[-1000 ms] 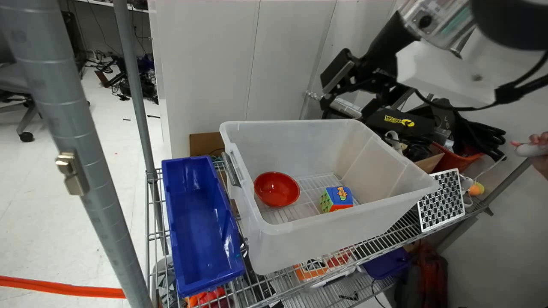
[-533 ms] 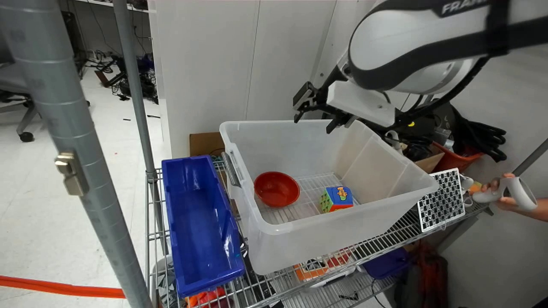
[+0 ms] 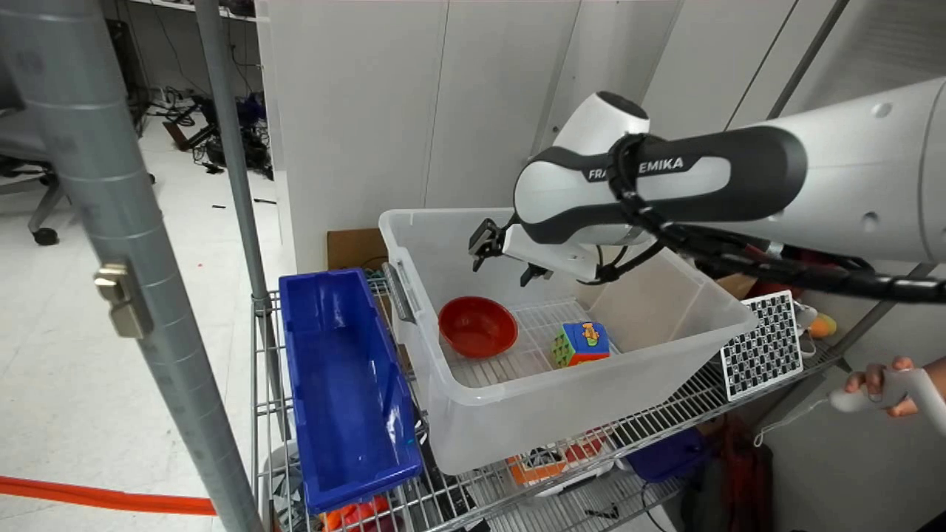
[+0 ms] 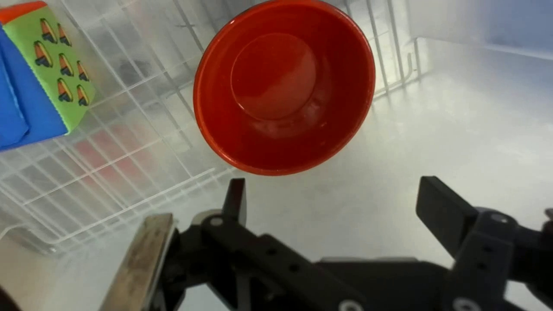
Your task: Move the red bowl to the right side of the bucket
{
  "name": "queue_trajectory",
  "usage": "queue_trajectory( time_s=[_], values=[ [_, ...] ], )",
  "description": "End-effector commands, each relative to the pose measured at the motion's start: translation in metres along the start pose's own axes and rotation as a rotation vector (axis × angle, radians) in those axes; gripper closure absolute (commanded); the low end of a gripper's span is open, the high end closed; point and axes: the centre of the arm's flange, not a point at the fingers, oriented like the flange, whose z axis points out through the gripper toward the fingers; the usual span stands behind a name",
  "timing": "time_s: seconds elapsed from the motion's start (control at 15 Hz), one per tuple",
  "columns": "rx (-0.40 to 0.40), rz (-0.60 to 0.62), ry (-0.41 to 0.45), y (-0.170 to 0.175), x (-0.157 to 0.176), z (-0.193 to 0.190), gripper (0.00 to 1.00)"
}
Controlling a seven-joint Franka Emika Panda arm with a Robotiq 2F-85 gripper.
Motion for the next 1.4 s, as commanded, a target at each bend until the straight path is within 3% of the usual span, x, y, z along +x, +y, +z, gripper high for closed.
queue_trajectory(
  time_s=[0.0,0.53,0.93,1.2,1.27,1.33],
  values=[
    [-0.012,-0.042,-0.045,-0.021,0.016,0.039,0.0],
    [-0.109,-0.161,-0.19,-0.027,-0.043,0.116,0.0],
    [-0.214,-0.325,-0.2,-0.032,-0.075,0.161,0.0],
    [-0.285,-0.4,-0.168,-0.033,-0.072,0.17,0.0],
    [-0.299,-0.407,-0.157,-0.033,-0.067,0.168,0.21],
    [-0.315,-0.406,-0.153,-0.031,-0.063,0.167,0.28]
  ],
)
